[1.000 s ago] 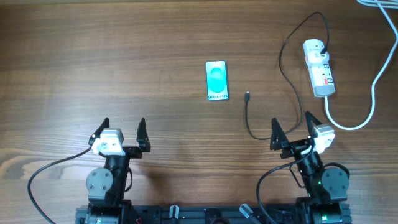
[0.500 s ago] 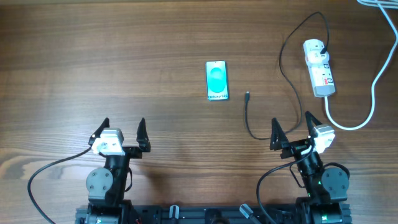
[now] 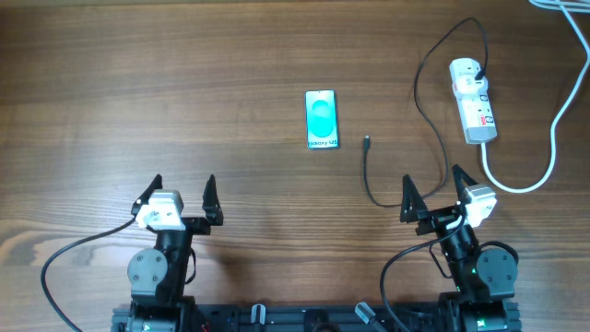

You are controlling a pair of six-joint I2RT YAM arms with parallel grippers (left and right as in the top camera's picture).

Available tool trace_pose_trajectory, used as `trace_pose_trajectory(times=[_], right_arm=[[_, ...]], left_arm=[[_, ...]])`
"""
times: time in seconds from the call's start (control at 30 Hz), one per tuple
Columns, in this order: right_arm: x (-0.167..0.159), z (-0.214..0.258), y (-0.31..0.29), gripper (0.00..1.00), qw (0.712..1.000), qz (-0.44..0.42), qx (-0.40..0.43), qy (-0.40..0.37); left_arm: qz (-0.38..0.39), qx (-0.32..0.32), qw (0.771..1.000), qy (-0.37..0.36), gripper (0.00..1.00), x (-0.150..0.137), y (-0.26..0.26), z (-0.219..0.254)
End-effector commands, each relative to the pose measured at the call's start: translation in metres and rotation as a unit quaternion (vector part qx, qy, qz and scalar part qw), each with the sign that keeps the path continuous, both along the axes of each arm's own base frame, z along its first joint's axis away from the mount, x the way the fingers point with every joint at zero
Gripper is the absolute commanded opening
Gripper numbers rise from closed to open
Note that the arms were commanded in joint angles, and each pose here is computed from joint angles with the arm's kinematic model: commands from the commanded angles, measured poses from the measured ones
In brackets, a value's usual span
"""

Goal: Plug charger to phone and switch on socket
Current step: 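Raise the left arm from rest toward the phone, then move the left gripper over the Galaxy S25 phone and lower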

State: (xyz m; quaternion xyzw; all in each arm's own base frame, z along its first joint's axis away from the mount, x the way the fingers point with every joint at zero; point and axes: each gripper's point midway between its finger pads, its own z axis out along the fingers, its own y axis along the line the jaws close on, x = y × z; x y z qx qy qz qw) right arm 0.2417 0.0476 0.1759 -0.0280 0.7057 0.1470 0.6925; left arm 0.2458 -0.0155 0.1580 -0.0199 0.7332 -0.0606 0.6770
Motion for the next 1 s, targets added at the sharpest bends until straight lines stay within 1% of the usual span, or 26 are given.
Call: trace_pose_trajectory(times=[0.0, 0.1, 0.13, 0.17, 0.2, 0.23, 0.27, 0.33, 0.4, 0.43, 0.5, 0.53, 0.6, 0.63, 0.67, 0.7, 0.73, 0.77, 0.8, 0.83, 0.87, 0.93, 0.97], right_arm=[[0.000, 0.000, -0.001, 1.00, 1.000, -0.004, -0.005, -0.003], [0.000, 0.000, -0.001, 1.00, 1.000, -0.004, -0.005, -0.002], [0.000, 0.000, -0.001, 1.00, 1.000, -0.004, -0.005, -0.003], [0.000, 0.000, -0.001, 1.00, 1.000, -0.004, -0.005, -0.002], [0.000, 0.000, -0.001, 1.00, 1.000, -0.004, -0.005, -0.002], [0.000, 0.000, -0.001, 1.00, 1.000, -0.004, -0.005, -0.002], [0.000, 0.000, -0.001, 1.00, 1.000, -0.004, -0.005, -0.002], [0.000, 0.000, -0.001, 1.00, 1.000, -0.004, -0.005, -0.002], [0.000, 0.000, -0.001, 1.00, 1.000, -0.004, -0.005, -0.003], [0.000, 0.000, -0.001, 1.00, 1.000, -0.004, -0.005, -0.003], [0.000, 0.000, -0.001, 1.00, 1.000, -0.004, -0.005, -0.003], [0.000, 0.000, -0.001, 1.00, 1.000, -0.004, -0.005, -0.003], [0.000, 0.000, -0.001, 1.00, 1.000, -0.004, -0.005, -0.003], [0.000, 0.000, -0.001, 1.00, 1.000, -0.004, -0.005, -0.002], [0.000, 0.000, -0.001, 1.00, 1.000, -0.004, -0.005, -0.003], [0.000, 0.000, -0.001, 1.00, 1.000, -0.004, -0.005, -0.002], [0.000, 0.000, -0.001, 1.00, 1.000, -0.004, -0.005, -0.002], [0.000, 0.000, -0.001, 1.00, 1.000, -0.004, -0.005, -0.002], [0.000, 0.000, -0.001, 1.00, 1.000, -0.004, -0.005, -0.002], [0.000, 0.000, -0.001, 1.00, 1.000, -0.004, -0.005, -0.003], [0.000, 0.000, -0.001, 0.99, 1.000, -0.004, -0.005, -0.002], [0.000, 0.000, -0.001, 1.00, 1.000, -0.004, -0.005, -0.003], [0.000, 0.000, -0.001, 1.00, 1.000, -0.004, -0.005, -0.003]], left_arm=[[-0.005, 0.007, 1.000, -0.001, 1.00, 0.000, -0.001, -0.001], [-0.005, 0.007, 1.000, -0.001, 1.00, 0.000, -0.001, -0.002], [-0.019, -0.013, 1.000, 0.000, 1.00, -0.001, -0.007, -0.001], [-0.054, -0.054, 0.997, 0.002, 1.00, -0.002, -0.020, 0.001], [-0.084, -0.082, 0.993, 0.002, 1.00, -0.004, -0.030, 0.003], [-0.113, -0.090, 0.989, -0.008, 1.00, -0.007, -0.040, 0.010], [-0.110, -0.089, 0.989, -0.032, 1.00, -0.006, -0.038, 0.022], [-0.124, -0.085, 0.983, -0.109, 1.00, -0.011, -0.040, 0.059], [-0.145, -0.077, 0.968, -0.188, 1.00, -0.022, -0.045, 0.097], [-0.146, -0.075, 0.963, -0.212, 1.00, -0.026, -0.044, 0.108], [-0.144, -0.069, 0.942, -0.294, 1.00, -0.045, -0.041, 0.148], [-0.134, -0.070, 0.935, -0.322, 1.00, -0.054, -0.036, 0.169], [-0.105, -0.078, 0.935, -0.328, 1.00, -0.059, -0.026, 0.195], [-0.083, -0.082, 0.941, -0.319, 1.00, -0.058, -0.018, 0.209], [-0.074, -0.072, 0.949, -0.298, 1.00, -0.054, -0.017, 0.218], [-0.069, -0.061, 0.967, -0.237, 1.00, -0.043, -0.018, 0.225], [-0.061, -0.060, 0.980, -0.178, 1.00, -0.034, -0.017, 0.228], [-0.045, -0.057, 0.992, -0.100, 1.00, -0.023, -0.013, 0.225], [-0.040, -0.039, 0.998, -0.034, 1.00, -0.014, -0.013, 0.221], [-0.042, -0.030, 0.999, 0.015, 1.00, -0.009, -0.015, 0.218], [-0.039, -0.030, 0.995, 0.084, 1.00, 0.001, -0.015, 0.215], [-0.039, -0.034, 0.990, 0.133, 1.00, 0.014, -0.017, 0.212], [-0.057, -0.040, 0.986, 0.154, 1.00, 0.025, -0.024, 0.208]])
